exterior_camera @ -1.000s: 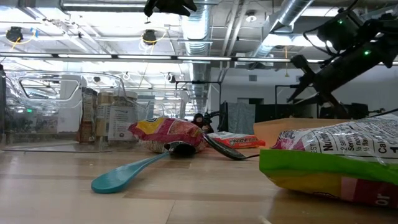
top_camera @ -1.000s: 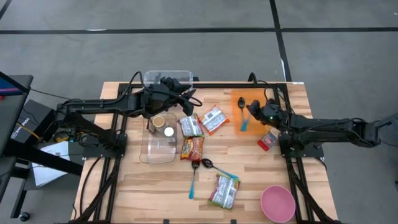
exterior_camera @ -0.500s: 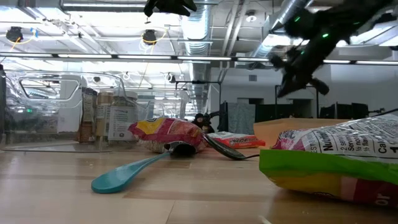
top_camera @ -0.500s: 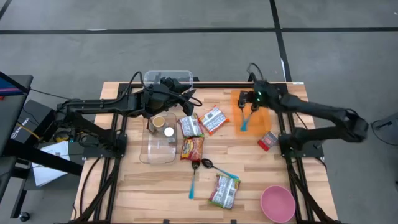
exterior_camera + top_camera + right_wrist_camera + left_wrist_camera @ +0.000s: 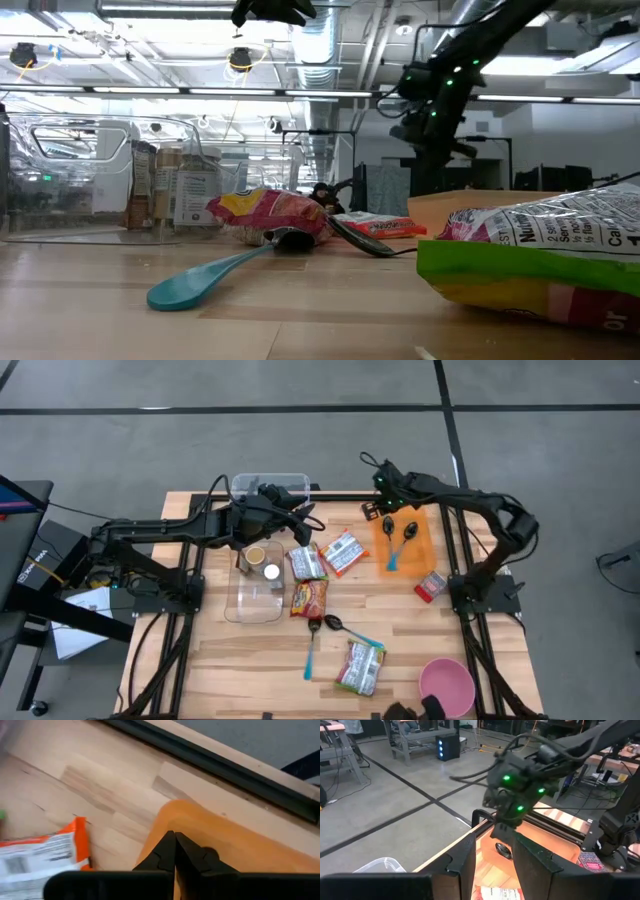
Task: Pick & Place Food Item
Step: Put the blue spoon into the orange container
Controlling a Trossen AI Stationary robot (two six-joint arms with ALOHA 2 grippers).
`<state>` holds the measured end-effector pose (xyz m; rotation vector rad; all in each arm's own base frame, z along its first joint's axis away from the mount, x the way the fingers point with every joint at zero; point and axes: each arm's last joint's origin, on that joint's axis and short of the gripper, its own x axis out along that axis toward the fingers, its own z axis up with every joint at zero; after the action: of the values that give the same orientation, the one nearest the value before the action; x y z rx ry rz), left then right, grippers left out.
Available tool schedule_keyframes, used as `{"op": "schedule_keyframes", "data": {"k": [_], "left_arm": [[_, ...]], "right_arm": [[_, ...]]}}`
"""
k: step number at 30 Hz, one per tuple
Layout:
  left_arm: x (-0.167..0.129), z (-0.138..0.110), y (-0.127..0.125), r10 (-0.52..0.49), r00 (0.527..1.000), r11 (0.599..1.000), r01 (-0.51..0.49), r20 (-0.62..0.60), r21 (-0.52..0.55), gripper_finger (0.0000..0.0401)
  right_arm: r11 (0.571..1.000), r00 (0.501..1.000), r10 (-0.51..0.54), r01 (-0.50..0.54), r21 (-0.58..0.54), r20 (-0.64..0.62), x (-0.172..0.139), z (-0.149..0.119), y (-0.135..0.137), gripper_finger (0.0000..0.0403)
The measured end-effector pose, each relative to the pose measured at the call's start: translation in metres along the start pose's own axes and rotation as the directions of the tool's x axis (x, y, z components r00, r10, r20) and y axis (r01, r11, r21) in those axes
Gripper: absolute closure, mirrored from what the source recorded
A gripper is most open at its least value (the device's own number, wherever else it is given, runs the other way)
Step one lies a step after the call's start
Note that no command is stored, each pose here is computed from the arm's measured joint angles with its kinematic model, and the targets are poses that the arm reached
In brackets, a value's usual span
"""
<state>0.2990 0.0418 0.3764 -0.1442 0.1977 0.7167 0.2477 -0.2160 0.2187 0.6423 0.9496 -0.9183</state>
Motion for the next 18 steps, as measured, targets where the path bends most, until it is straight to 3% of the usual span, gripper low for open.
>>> {"op": "schedule_keyframes", "data": {"k": [11, 18], "left_arm": [[-0.001, 0.0, -0.001, -0.005, 1.0, 1.0, 0.005, 0.0, -0.018, 0.0284], [-0.001, 0.0, -0.001, -0.005, 1.0, 1.0, 0.005, 0.0, -0.021, 0.0284]], "right_arm": [[0.993, 0.991, -0.054, 0.04, -0.109, -0.124, 0.037, -0.001, 0.003, 0.0403], [0.994, 0.995, -0.044, 0.034, -0.107, -0.091, 0.045, 0.002, 0.005, 0.0403]]}}
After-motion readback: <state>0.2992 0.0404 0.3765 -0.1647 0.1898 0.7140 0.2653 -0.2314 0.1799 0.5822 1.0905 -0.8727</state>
